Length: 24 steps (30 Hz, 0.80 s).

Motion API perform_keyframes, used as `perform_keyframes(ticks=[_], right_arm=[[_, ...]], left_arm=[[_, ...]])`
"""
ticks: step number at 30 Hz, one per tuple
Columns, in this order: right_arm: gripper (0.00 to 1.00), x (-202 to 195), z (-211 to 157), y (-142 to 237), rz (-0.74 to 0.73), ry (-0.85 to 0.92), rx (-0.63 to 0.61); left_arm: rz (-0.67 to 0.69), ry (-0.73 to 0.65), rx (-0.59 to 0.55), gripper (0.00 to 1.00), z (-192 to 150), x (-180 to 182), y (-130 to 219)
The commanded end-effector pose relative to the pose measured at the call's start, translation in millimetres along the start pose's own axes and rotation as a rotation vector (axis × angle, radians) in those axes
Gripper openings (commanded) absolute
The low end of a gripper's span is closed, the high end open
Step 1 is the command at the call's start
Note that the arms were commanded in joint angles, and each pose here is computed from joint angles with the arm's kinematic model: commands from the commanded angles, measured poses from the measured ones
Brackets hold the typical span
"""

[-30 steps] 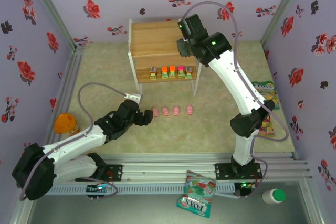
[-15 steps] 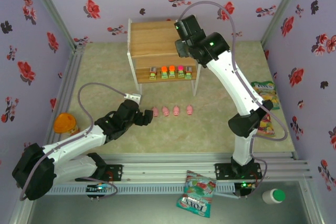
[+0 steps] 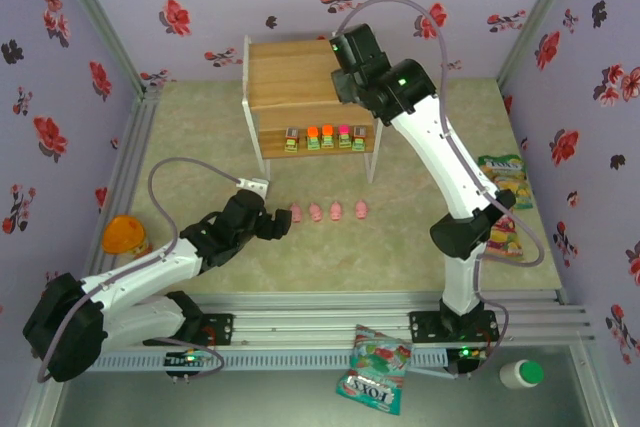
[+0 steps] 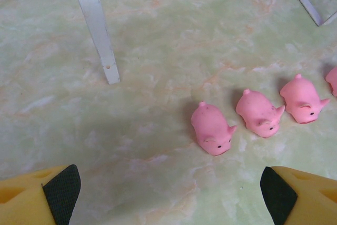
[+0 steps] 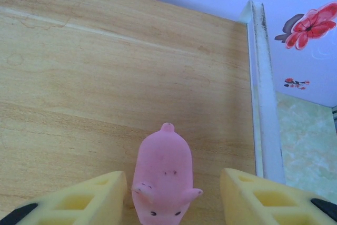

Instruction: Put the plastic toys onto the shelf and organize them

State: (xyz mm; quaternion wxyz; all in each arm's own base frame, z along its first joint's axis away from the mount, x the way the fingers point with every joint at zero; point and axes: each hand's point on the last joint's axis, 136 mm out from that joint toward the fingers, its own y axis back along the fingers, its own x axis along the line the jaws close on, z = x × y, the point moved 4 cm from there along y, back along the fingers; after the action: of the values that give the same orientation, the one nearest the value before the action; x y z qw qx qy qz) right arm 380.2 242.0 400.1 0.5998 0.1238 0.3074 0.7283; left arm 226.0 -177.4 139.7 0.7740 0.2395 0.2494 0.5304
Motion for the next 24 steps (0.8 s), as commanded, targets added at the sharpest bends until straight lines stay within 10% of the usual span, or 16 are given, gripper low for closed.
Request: perform_keyframes(ticks=[1,24], right_arm=[[0.51,4.2,1.6,-3.5,-0.015,0.035,-0.002],[0.41,-4.8,0.5,4.0,-0.088,0.068,-0.012]], left_arm=[[-0.007,0.001,-0.020,0.93,8.4,-0.8,2.5],[-0.008,0.002,-0.023,0.93,9.0,-0.5,3.6]])
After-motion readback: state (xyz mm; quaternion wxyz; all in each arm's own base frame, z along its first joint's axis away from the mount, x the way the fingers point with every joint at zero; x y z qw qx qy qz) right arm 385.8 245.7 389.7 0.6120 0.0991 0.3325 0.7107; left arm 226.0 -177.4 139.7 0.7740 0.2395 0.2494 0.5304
